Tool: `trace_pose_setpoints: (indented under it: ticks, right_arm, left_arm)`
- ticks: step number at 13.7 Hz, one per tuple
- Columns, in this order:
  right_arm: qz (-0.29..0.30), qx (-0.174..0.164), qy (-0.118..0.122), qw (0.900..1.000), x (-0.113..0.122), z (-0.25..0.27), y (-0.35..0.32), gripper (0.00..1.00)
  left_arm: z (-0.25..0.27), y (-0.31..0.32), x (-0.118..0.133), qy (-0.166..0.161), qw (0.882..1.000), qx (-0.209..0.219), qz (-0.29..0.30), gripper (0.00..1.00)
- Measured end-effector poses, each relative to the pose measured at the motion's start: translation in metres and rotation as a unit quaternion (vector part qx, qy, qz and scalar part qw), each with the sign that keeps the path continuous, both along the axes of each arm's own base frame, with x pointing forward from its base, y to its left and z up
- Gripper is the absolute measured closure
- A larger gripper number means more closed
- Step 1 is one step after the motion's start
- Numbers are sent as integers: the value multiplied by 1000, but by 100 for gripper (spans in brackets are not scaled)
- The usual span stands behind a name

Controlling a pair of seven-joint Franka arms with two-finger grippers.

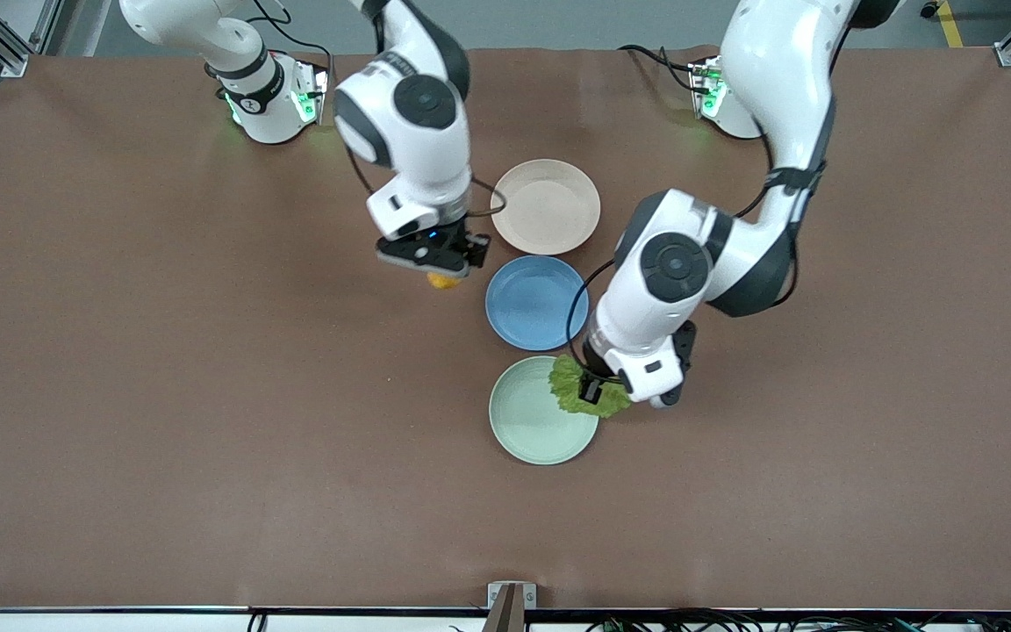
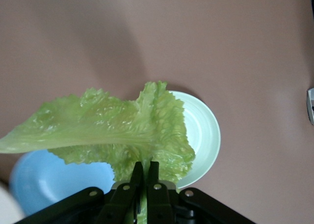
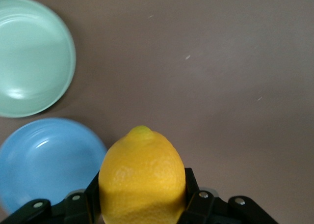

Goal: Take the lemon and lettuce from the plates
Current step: 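Carry the lemon outward with the right gripper while the left gripper carries lettuce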

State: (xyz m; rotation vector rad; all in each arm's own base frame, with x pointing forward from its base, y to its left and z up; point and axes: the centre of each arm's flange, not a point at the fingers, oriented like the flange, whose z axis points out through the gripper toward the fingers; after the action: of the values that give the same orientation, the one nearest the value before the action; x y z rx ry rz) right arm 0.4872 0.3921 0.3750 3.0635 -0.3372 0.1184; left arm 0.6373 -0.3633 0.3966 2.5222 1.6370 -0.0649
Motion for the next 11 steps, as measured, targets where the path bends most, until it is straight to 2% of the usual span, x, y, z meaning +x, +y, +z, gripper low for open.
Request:
trace_pose_setpoints:
  ticks: [3, 6, 8, 11]
  right_arm:
    - [39, -9, 23, 999, 43, -23, -96, 35]
    - [79, 8, 43, 996, 71, -44, -191, 35]
    - [96, 12, 42, 994, 78, -60, -246, 35]
    - [132, 14, 21, 991, 70, -98, -317, 35]
  left_arm:
    - [19, 58, -2, 32, 997, 7, -63, 93]
    - [-8, 124, -17, 68, 989, 13, -133, 93]
    - [-31, 165, -32, 83, 983, 11, -163, 93]
    - [-66, 214, -51, 71, 979, 8, -189, 93]
